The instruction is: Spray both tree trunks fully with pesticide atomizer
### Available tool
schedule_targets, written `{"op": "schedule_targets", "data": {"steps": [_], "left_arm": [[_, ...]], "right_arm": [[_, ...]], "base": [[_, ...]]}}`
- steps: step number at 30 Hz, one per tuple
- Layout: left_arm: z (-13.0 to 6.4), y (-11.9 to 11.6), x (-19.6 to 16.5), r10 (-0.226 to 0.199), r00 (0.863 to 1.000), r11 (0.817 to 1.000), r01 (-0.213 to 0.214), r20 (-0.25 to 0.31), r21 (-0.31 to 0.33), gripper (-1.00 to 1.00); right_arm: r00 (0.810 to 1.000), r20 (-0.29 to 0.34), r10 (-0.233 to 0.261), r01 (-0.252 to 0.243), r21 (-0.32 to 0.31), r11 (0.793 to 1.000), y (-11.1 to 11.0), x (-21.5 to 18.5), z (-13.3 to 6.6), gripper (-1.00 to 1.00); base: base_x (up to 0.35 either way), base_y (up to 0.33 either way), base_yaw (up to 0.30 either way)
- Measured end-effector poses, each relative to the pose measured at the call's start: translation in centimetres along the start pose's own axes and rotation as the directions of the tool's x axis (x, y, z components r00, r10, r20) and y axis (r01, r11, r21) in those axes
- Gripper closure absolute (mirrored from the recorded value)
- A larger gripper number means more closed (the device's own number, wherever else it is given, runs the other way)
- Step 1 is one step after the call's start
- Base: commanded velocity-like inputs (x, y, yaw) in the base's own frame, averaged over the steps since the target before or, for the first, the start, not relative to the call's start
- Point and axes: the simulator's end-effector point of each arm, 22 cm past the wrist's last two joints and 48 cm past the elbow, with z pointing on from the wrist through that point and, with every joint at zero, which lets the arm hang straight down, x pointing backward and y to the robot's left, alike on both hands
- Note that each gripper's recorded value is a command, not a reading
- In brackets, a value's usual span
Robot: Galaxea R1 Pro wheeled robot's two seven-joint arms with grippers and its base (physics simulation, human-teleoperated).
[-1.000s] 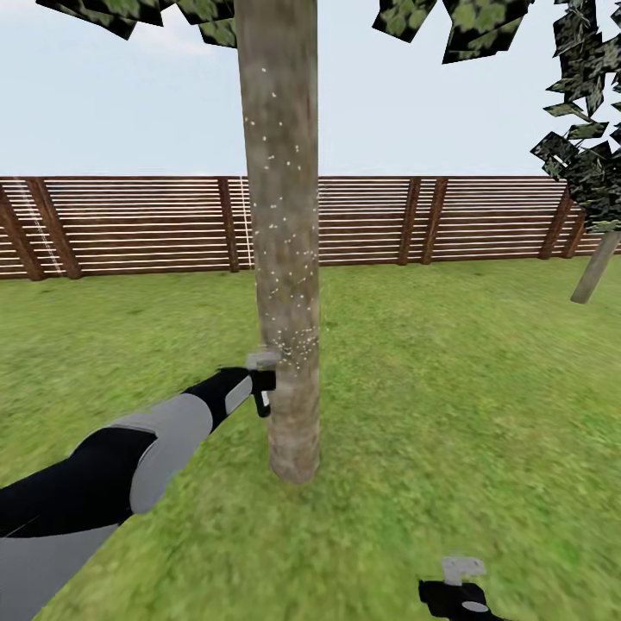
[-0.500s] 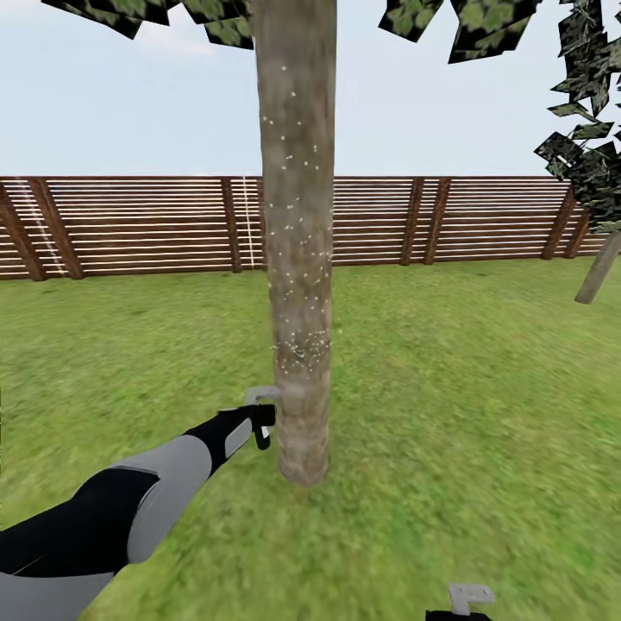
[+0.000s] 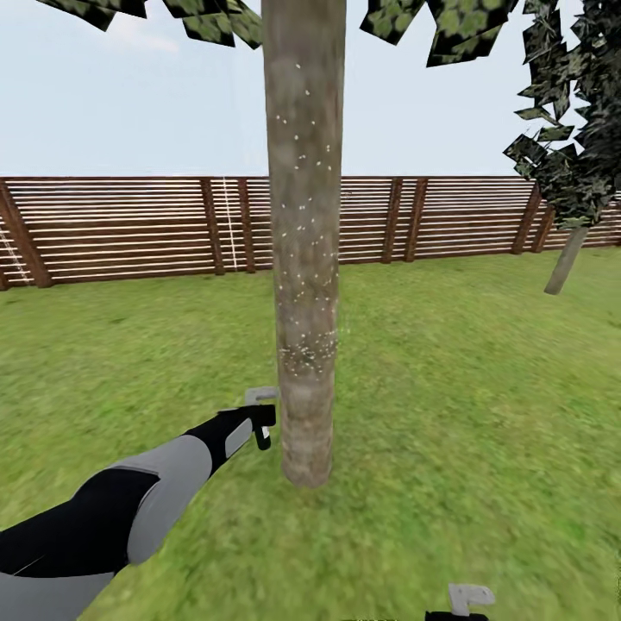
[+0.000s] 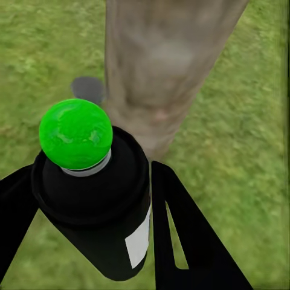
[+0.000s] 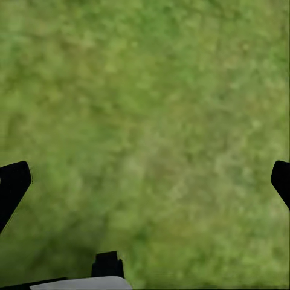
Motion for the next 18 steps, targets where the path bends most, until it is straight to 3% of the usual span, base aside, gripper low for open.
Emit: {"op": "schedule_targets", "data": {"steps": [6,13,18], "left_arm": [[0.00,0.01,0.00,0.000,1.000,1.000,0.000,0.000,0.000,1.00],[0.00,0.04,0.03,0.000,1.000,1.000,0.000,-0.001,-0.001,1.00],[0.00,0.02,0.03,0.000,1.000,1.000,0.000,-0.002,-0.001,1.00]], "right_arm": [[1.000,0.000,-0.001,0.001,-0.001,1.000,0.02,0.00,0.00,-1.00],[1.000,0.000,-0.002,0.002,-0.001,1.000,0.03,0.00,0.00,-1.00],[1.000,0.000,-0.002,0.002,-0.002,1.000,0.04,0.01,0.00,-1.00]], "base": [[0.000,0.350,-0.278],[0.000,0.350,-0.057],[0.000,0.350,-0.236]]}}
